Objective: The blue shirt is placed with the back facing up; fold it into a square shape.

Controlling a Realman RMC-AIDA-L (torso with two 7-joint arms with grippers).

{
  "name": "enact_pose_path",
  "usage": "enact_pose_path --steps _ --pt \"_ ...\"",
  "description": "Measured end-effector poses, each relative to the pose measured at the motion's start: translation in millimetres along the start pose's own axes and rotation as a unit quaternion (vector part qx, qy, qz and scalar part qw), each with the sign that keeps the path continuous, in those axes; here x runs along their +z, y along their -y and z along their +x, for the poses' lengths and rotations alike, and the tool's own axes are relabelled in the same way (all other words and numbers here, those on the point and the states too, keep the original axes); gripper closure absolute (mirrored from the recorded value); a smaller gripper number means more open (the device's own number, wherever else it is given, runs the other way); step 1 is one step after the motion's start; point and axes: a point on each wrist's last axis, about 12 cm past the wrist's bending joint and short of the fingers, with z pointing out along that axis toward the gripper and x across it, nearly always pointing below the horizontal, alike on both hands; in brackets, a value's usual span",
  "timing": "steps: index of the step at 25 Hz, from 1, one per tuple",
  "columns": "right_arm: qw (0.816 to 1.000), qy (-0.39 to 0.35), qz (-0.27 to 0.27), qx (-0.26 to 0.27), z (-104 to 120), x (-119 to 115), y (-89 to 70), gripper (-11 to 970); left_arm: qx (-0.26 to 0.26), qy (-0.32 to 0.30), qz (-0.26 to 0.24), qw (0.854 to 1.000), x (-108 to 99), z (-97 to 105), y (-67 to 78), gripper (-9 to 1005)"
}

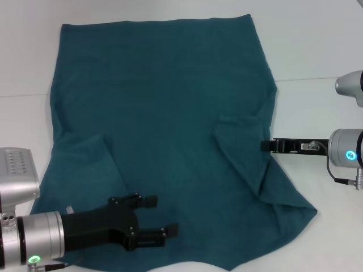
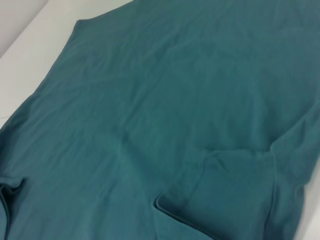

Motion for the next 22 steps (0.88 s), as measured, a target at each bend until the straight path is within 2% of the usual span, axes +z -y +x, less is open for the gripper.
enact_pose_path --steps 2,7,22 --pt "1.000 -0.001 -0.003 -0.001 -0.5 -0.1 -0.9 861 0.000 0.000 0.000 1.000 0.0 0.0 0.0 74" --pt "1.000 -0.001 -0.014 -0.011 -3.6 -1.4 -4.3 947 0.000 0.000 0.000 1.000 0.0 -0.1 0.0 74" --pt "1.000 0.001 -0.012 -0.008 -1.2 -1.6 -3.5 940 -0.002 -0.001 0.000 1.000 -0.1 1.0 0.2 75"
